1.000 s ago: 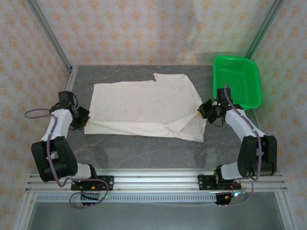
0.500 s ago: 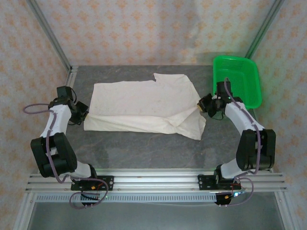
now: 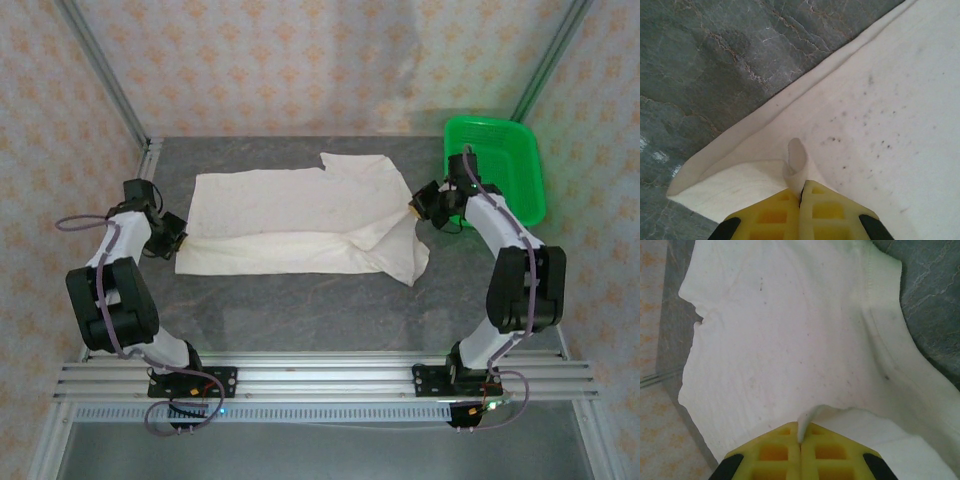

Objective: Fold and stack the t-shirts

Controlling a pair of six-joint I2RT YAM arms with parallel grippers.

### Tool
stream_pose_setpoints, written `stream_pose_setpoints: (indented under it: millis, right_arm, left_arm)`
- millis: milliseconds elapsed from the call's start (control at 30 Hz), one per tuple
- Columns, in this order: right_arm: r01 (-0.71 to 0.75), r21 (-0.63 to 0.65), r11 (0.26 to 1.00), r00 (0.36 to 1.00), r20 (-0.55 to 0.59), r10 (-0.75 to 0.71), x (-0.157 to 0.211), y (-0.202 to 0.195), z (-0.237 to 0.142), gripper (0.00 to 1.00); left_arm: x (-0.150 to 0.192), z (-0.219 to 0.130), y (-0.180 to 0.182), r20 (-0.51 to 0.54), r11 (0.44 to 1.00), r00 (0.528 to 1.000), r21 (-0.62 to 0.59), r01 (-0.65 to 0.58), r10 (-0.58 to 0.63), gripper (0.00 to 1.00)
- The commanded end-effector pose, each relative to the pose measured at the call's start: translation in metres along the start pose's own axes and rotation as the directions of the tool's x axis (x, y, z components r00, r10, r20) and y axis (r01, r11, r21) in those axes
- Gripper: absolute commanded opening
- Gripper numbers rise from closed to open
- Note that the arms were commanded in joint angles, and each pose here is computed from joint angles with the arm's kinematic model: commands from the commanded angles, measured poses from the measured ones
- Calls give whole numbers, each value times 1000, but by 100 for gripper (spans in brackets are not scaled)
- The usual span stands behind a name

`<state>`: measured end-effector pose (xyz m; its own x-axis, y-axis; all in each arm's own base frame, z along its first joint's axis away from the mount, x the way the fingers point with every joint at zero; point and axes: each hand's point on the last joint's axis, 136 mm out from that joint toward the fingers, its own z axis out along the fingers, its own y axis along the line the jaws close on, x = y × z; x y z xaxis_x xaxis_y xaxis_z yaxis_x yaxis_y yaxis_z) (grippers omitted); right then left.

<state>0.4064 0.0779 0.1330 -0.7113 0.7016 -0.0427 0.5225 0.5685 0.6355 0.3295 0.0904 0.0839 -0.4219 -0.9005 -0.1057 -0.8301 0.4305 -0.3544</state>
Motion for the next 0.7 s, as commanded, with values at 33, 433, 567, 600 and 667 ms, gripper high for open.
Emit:
stream_pose_setpoints:
  millis: [33, 433, 567, 600, 667]
  right_arm:
    - [37, 12, 999, 999, -2, -37, -8, 9, 5, 0]
    - [48, 51, 998, 999, -21, -47, -20, 7, 23, 0]
    - [49, 60, 997, 999, -21, -47, -25, 7, 28, 0]
    - [48, 64, 997, 999, -22, -47, -26, 7, 30, 0]
    - [51, 69, 996, 998, -25, -49, -27, 7, 32, 0]
  left_arm:
    - [-14, 1, -19, 31, 999, 999, 36, -28, 27, 0]
    - [-18, 21, -23, 10, 999, 999, 8, -42, 42, 0]
    - [-20, 26, -24, 9, 999, 999, 3, -42, 41, 0]
    - [-20, 27, -24, 8, 999, 999, 0, -42, 42, 0]
    - [-21, 30, -21, 6, 999, 999, -13, -40, 40, 0]
